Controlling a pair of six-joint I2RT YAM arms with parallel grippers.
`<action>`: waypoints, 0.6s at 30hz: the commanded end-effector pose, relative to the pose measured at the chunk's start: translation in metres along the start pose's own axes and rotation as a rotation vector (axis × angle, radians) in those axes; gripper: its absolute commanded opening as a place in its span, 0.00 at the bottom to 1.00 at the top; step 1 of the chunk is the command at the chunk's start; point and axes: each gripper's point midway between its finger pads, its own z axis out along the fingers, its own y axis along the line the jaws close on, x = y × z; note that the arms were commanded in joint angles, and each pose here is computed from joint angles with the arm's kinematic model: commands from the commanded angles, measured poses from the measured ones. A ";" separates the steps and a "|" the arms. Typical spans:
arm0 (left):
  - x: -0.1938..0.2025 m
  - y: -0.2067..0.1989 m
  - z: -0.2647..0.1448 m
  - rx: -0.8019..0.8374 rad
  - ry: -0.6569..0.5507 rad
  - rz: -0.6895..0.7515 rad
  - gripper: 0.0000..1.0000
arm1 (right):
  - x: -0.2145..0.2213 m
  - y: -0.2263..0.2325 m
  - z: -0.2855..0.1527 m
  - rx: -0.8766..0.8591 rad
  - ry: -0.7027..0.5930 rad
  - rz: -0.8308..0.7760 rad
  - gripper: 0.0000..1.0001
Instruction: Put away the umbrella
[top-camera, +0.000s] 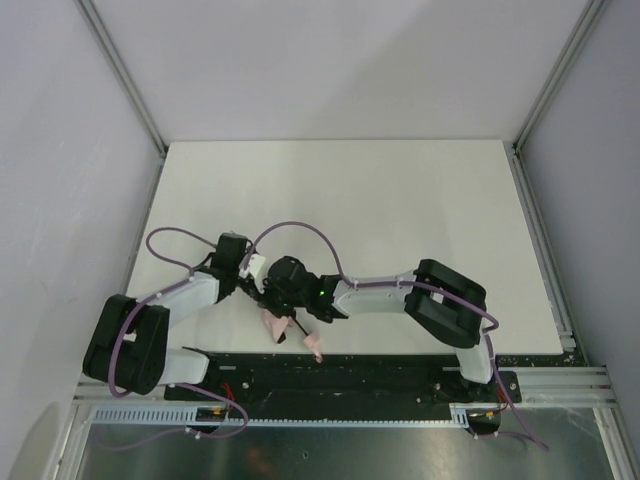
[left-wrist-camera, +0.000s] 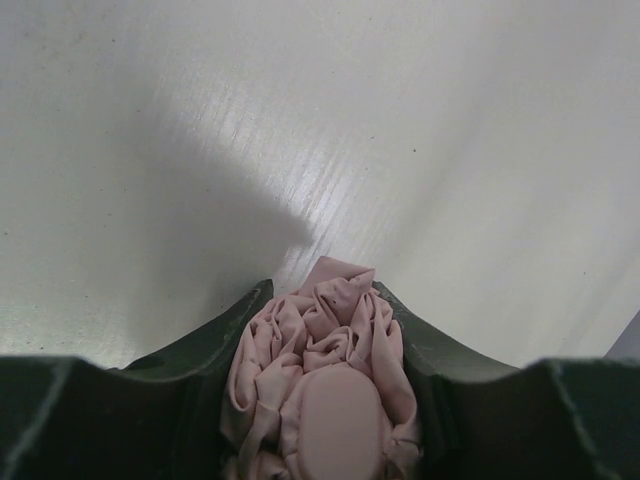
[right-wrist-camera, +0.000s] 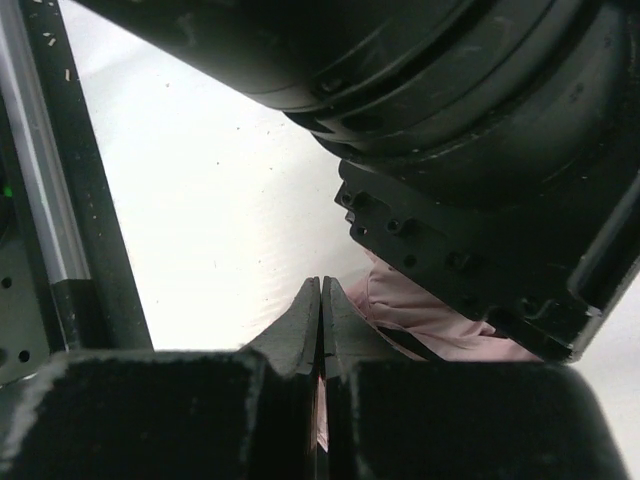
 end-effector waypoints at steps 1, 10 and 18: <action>0.009 0.014 -0.001 -0.077 0.049 -0.062 0.00 | 0.112 0.028 0.003 -0.013 0.341 0.003 0.01; -0.006 0.003 -0.005 -0.064 0.019 -0.085 0.00 | 0.109 0.039 -0.017 -0.022 0.331 0.052 0.10; -0.031 -0.010 -0.018 -0.023 -0.080 -0.061 0.00 | 0.003 0.062 -0.068 -0.109 0.046 0.090 0.22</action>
